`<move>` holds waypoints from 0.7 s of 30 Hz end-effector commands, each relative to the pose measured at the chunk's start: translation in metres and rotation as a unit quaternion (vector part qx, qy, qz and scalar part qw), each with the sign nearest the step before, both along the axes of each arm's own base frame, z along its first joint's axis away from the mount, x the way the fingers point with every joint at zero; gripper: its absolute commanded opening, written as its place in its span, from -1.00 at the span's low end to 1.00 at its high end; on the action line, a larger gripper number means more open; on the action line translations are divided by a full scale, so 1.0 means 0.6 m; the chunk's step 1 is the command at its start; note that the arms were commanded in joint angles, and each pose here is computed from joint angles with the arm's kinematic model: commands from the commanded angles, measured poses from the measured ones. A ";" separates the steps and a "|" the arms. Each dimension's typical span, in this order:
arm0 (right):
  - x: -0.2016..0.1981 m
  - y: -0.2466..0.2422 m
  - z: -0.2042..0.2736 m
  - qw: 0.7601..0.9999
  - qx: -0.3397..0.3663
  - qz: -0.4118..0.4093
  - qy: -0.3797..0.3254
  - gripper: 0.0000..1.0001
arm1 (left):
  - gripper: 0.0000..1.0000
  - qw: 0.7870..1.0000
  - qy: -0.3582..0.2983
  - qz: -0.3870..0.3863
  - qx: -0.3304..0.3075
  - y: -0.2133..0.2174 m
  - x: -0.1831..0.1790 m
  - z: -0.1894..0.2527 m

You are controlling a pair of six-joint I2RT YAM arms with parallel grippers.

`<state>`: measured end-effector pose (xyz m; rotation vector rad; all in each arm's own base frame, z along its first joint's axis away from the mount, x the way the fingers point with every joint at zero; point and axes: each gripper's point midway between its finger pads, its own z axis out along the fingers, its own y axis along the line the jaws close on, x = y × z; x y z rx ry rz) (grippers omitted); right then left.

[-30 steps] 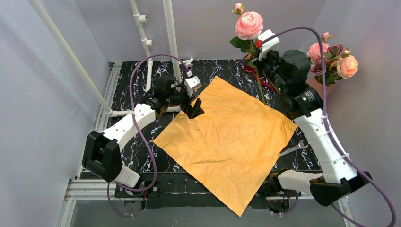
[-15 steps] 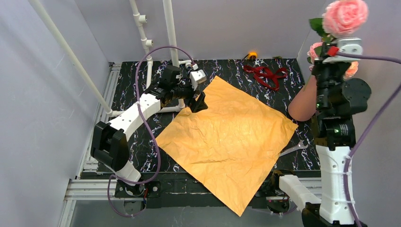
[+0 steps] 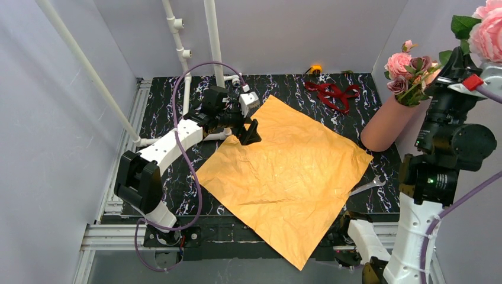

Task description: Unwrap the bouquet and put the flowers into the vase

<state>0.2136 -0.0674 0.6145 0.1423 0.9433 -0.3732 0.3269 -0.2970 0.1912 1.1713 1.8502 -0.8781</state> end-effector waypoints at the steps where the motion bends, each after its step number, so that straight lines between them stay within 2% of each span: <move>1: 0.053 0.009 0.003 0.999 -0.040 0.015 0.000 -0.97 | 0.99 0.999 -0.028 -0.010 -0.028 -0.003 -0.016 0.047; 11: 0.079 -0.001 -0.014 0.995 -0.096 -0.018 0.032 -0.97 | 0.99 1.000 0.002 0.005 -0.016 -0.003 -0.008 0.041; 21: 0.090 -0.003 -0.048 0.994 -0.103 -0.021 0.029 -0.97 | 0.99 1.000 -0.004 -0.004 -0.009 -0.019 0.023 0.048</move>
